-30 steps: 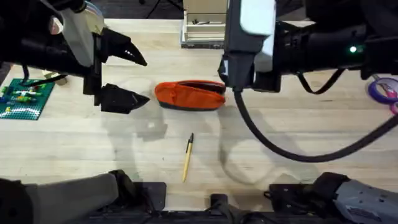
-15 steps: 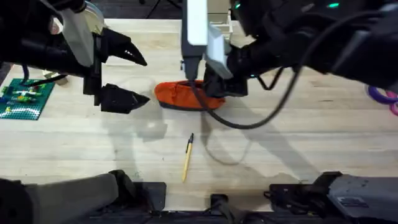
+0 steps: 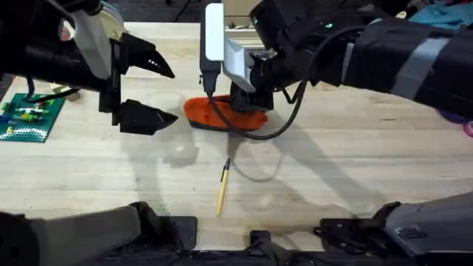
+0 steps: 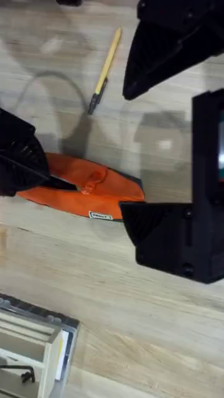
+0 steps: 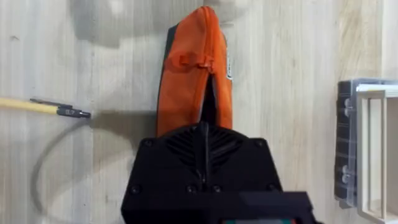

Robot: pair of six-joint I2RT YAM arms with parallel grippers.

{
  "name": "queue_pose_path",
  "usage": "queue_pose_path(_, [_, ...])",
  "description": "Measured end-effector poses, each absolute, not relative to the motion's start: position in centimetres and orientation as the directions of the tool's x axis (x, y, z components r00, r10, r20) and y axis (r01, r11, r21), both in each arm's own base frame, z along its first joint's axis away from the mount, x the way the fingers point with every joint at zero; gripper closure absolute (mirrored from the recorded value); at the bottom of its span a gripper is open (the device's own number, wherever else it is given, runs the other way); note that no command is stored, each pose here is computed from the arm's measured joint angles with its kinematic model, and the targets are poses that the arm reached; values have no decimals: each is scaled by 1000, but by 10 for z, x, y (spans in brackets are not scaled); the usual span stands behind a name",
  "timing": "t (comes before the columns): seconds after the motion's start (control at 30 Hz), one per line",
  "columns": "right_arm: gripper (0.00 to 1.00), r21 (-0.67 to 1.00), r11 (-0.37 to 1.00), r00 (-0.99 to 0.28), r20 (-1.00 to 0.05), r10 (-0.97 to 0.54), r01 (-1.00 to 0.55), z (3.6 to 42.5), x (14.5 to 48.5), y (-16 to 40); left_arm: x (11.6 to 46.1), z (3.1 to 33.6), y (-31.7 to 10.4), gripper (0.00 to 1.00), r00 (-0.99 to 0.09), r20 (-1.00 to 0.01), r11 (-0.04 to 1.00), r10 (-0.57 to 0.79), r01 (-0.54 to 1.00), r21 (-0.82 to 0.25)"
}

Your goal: Unzip the bag, pick up the pens from the table one at a time and place them inside, then zip the bag closed.

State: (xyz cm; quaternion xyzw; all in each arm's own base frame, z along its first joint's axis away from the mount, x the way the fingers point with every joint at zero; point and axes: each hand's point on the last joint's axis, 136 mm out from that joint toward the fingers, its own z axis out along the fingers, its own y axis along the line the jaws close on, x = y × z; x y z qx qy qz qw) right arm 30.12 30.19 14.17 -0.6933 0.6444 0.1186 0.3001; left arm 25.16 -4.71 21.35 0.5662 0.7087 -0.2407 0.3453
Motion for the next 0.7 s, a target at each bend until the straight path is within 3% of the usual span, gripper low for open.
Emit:
queue_pose_path(0.43, [971, -191, 22, 80, -512, -855, -981, 102, 311, 296, 252, 214, -47, 7, -120, -762, 243, 636, 969, 50])
queue_pose_path(0.5, [764, -187, 28, 73, -512, -856, -982, 101, 311, 296, 252, 214, -47, 8, -120, -762, 243, 636, 969, 50])
queue_pose_path(0.67, [59, -183, 29, 70, -511, -857, -983, 101, 311, 295, 252, 214, -47, 7, -120, -762, 243, 636, 969, 50])
queue_pose_path(0.7, [19, -182, 29, 69, -510, -857, -983, 101, 311, 295, 252, 214, -47, 8, -120, -762, 243, 636, 969, 50])
